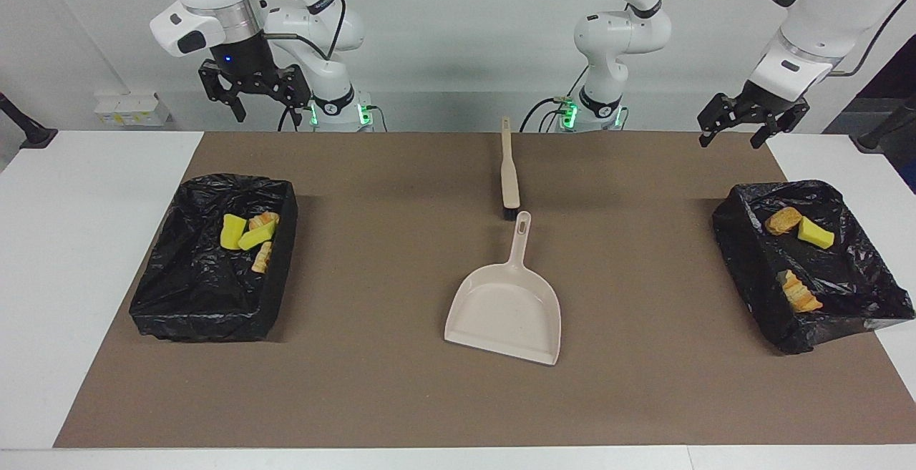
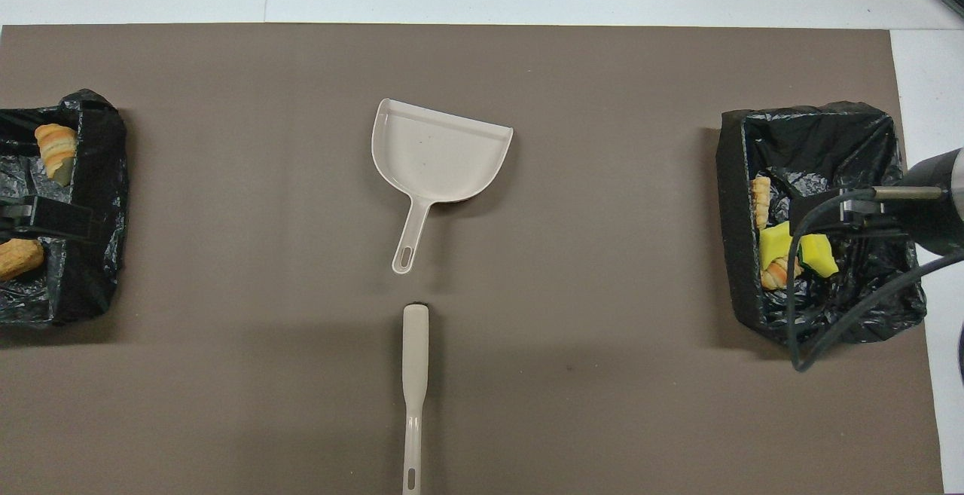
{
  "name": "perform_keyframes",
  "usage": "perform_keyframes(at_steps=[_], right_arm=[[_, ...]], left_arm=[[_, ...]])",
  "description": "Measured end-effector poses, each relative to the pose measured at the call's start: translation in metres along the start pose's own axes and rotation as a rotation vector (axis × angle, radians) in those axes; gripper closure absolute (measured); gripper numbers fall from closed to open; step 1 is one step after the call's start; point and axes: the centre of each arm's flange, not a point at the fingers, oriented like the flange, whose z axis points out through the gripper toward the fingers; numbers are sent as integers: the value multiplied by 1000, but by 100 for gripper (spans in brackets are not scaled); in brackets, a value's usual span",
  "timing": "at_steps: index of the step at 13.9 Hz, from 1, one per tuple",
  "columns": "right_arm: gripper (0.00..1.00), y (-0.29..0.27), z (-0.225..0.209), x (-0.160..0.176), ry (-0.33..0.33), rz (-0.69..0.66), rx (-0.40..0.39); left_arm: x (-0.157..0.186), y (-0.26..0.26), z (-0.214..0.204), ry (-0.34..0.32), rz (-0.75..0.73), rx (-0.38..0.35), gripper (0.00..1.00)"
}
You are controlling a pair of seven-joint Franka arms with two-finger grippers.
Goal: Sweep and dump trash in bin
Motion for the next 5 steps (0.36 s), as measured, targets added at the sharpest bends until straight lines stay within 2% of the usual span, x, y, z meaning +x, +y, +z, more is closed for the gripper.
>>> perform_keyframes(at_steps=[5], right_arm=[[0, 0, 0, 0, 0, 0, 0]], left_arm=[[1, 3, 0, 2, 7, 0, 0]])
